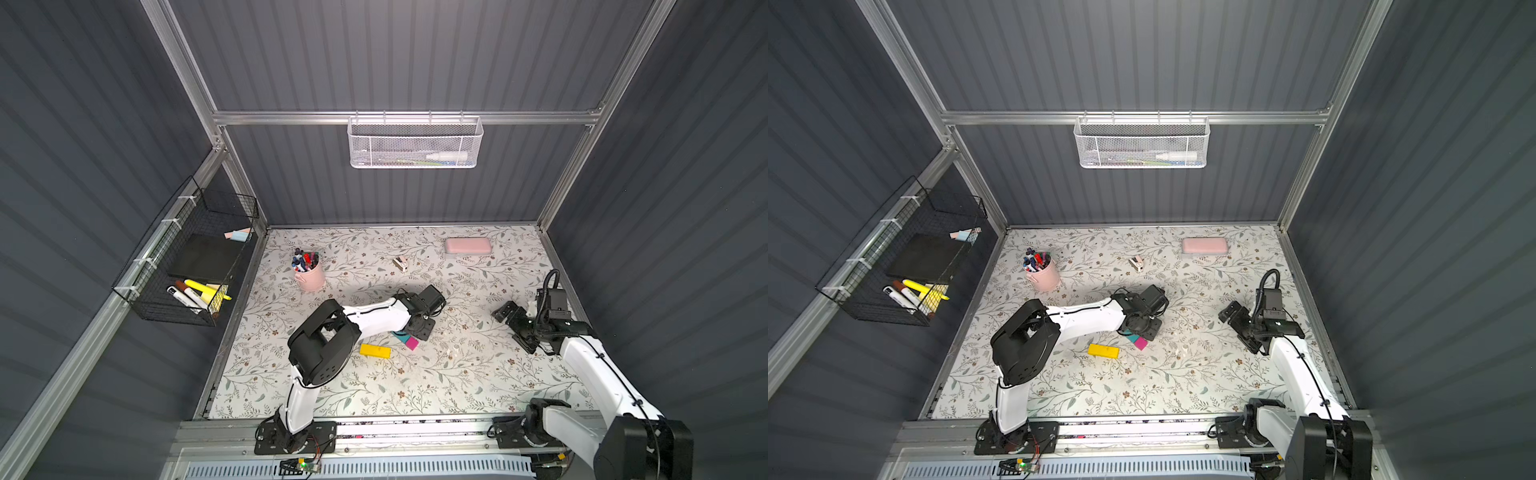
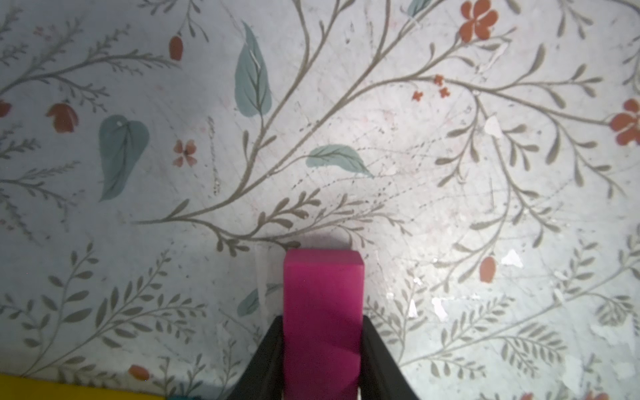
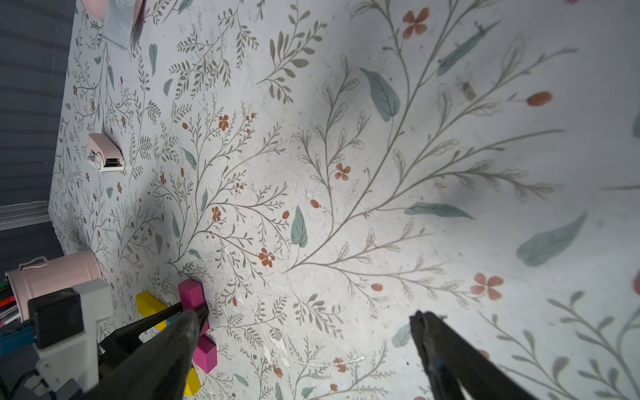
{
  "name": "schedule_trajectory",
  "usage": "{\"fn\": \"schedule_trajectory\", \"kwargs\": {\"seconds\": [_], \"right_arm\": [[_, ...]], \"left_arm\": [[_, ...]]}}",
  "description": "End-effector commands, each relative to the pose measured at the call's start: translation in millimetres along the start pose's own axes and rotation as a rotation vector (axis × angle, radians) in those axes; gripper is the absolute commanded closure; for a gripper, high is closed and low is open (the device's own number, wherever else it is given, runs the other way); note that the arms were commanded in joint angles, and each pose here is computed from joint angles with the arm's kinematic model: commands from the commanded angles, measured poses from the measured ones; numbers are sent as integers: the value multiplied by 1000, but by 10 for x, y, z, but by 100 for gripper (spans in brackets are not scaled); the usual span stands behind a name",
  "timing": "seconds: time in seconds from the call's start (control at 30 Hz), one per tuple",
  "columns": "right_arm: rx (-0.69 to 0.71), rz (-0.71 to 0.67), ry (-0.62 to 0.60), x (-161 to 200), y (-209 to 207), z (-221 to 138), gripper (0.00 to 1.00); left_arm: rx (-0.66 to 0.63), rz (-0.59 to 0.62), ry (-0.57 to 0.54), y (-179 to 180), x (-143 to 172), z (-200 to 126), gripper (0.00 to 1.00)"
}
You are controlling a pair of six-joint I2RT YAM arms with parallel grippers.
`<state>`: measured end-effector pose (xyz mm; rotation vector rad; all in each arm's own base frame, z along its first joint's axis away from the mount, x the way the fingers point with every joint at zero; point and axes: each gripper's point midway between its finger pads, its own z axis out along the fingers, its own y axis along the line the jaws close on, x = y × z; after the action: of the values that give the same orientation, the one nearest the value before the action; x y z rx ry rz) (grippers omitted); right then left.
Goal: Assemble the letter v with building blocks
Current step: Assemble the building block at the center of the board.
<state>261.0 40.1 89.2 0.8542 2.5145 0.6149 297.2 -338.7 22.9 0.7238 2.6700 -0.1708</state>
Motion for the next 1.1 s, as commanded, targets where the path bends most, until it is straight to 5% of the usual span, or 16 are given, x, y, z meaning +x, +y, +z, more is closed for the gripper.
{"fn": "schedule_trajectory", "kwargs": {"seconds": [0.0, 1.07], "right_arm": [[5, 1, 19, 68, -33, 4, 1], [1, 3, 23, 71, -23, 11, 1]], "left_arm": [[11, 29, 85, -20, 250, 72, 65], [-18, 39, 104, -62, 353, 55, 64]]}}
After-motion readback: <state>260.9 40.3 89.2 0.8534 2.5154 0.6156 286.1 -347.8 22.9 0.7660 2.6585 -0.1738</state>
